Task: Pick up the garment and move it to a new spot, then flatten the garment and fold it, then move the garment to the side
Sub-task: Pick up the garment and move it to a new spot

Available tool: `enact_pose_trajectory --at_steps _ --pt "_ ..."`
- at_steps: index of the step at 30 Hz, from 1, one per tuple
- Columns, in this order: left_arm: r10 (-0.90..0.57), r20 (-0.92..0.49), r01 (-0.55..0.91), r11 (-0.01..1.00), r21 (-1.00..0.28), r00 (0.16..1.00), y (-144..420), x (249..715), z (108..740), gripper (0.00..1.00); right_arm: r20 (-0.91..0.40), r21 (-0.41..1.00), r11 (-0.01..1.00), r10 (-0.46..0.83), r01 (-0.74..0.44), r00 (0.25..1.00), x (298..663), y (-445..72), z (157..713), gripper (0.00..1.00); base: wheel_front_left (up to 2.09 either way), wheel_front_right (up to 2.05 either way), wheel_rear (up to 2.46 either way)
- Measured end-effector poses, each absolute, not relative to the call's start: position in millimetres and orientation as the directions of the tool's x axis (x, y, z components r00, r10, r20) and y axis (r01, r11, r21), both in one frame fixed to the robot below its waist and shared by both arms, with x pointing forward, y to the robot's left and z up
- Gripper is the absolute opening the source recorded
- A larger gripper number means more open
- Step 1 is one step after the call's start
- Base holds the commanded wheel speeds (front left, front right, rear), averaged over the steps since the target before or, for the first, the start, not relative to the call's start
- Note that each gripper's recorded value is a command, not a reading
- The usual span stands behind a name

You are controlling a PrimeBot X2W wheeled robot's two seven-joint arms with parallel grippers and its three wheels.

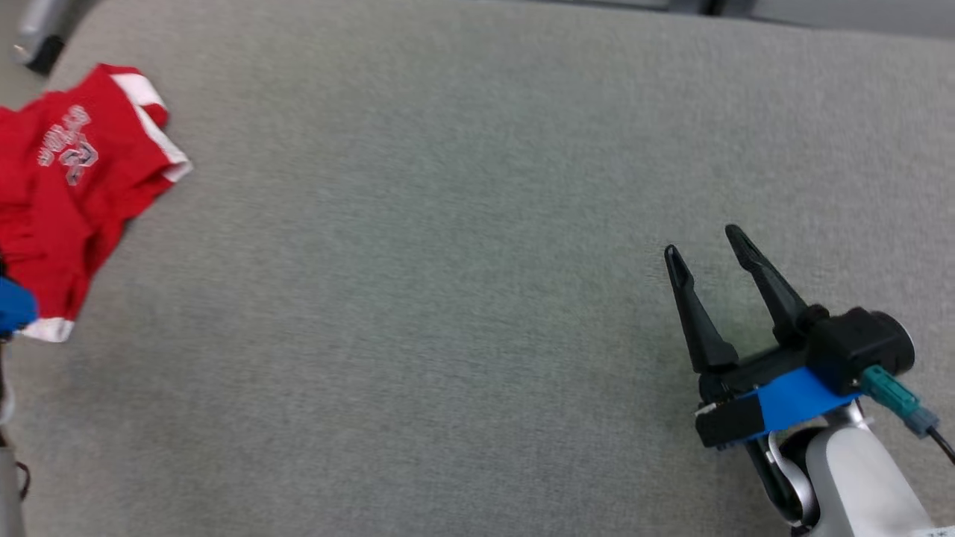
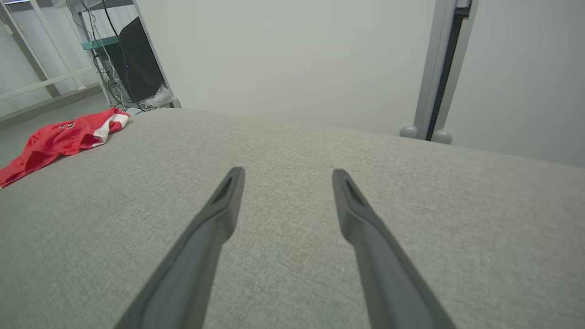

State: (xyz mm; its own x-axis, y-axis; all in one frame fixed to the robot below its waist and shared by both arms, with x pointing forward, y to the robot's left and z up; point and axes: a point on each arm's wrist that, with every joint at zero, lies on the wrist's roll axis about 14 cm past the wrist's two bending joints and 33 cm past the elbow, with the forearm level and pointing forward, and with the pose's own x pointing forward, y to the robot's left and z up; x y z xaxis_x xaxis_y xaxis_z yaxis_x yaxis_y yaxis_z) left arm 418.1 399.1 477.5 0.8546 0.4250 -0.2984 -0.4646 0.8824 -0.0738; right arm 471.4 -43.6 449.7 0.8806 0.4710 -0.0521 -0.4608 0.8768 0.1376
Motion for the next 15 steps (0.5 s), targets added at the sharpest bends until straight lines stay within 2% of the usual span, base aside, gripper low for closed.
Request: enact_pose_trajectory --at_steps 4,8,15 --pt "0.419 -0.409 -0.483 0.874 -0.061 0.811 403.9 456.5 439.1 1.0 -0.07 0.122 0.899 0.431 -0.421 0.9 486.5 -65.2 434.0 1.0 0.0 0.0 0.0" --pt "0.432 -0.514 -0.51 0.86 -0.014 0.741 416.8 475.4 397.3 1.0 -0.118 0.117 0.916 0.396 -0.383 0.91 489.4 -83.5 410.5 1.0 0.0 0.0 0.0" --pt "0.43 -0.7 -0.594 0.805 0.011 0.57 421.4 471.6 332.3 1.0 -0.126 0.089 0.943 0.33 -0.32 0.936 494.5 -113.7 397.4 1.0 0.0 0.0 0.0"
